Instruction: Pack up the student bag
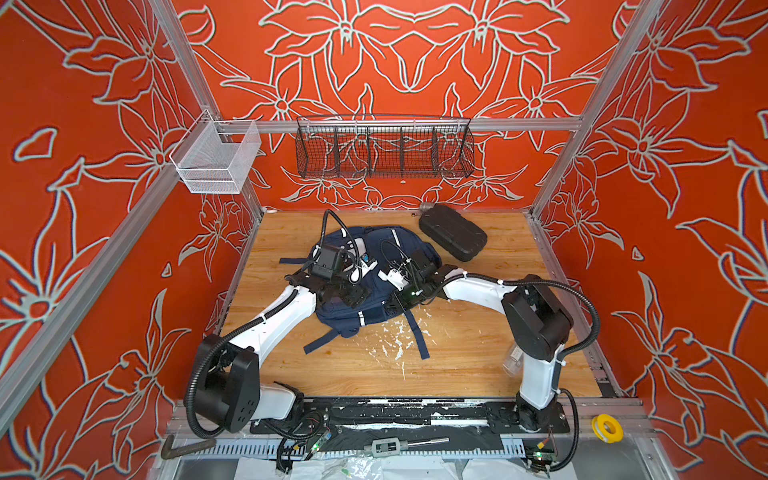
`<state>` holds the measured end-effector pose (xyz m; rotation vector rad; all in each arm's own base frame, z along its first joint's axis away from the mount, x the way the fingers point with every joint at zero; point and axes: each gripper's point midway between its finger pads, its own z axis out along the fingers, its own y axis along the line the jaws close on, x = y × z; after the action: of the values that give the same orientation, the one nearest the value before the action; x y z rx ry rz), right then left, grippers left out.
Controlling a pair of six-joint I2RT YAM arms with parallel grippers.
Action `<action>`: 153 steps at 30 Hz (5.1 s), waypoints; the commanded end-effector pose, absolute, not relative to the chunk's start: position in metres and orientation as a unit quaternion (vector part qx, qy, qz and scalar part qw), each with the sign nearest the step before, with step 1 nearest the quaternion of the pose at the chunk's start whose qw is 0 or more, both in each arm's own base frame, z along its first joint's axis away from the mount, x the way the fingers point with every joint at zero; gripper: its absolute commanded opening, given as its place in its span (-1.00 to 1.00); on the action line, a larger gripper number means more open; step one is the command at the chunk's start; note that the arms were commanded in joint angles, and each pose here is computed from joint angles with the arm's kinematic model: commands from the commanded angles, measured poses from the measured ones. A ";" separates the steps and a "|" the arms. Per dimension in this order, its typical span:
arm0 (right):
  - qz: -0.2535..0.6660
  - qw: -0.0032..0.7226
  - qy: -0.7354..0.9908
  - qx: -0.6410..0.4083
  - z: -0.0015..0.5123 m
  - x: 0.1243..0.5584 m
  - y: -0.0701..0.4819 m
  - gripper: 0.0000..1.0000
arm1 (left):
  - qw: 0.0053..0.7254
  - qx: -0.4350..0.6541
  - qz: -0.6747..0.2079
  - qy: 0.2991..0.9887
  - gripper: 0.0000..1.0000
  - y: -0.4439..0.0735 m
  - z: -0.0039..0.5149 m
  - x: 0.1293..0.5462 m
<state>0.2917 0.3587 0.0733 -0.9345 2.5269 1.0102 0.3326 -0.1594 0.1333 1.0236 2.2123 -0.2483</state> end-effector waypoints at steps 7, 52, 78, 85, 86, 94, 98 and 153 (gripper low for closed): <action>0.383 0.152 0.862 -0.296 0.095 0.294 0.349 -1.00 | 0.353 0.462 -0.053 0.812 0.61 -0.168 0.102 0.316; 0.351 0.306 0.806 -0.365 0.188 0.259 0.328 -1.00 | 0.433 0.302 0.101 0.843 -1.00 -0.051 0.136 0.396; 0.370 0.352 0.810 -0.286 0.168 0.296 0.370 -1.00 | 0.160 -0.340 -0.418 0.827 0.41 -0.146 0.178 0.338; 0.379 0.344 0.814 -0.274 0.161 0.290 0.367 -1.00 | 0.132 -0.387 -0.434 0.803 0.10 -0.170 0.157 0.340; 0.378 0.344 0.815 -0.271 0.161 0.291 0.367 -1.00 | 0.129 -0.400 -0.433 0.797 0.05 -0.170 0.150 0.340; 0.386 0.341 0.814 -0.268 0.164 0.291 0.371 -1.00 | 0.102 -0.408 -0.439 0.794 -0.11 -0.189 0.126 0.353; 0.382 0.337 0.814 -0.280 0.164 0.287 0.377 -1.00 | 0.102 -0.410 -0.434 0.795 -0.16 -0.191 0.120 0.363; 0.336 0.365 0.800 -0.337 0.176 0.284 0.437 -1.00 | 0.099 -0.368 -0.408 0.829 0.19 -0.095 0.176 0.324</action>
<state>0.2706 0.4219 0.1463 -0.9108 2.1559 0.7915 0.3295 -0.0872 0.1835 -0.9655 2.4779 -1.2084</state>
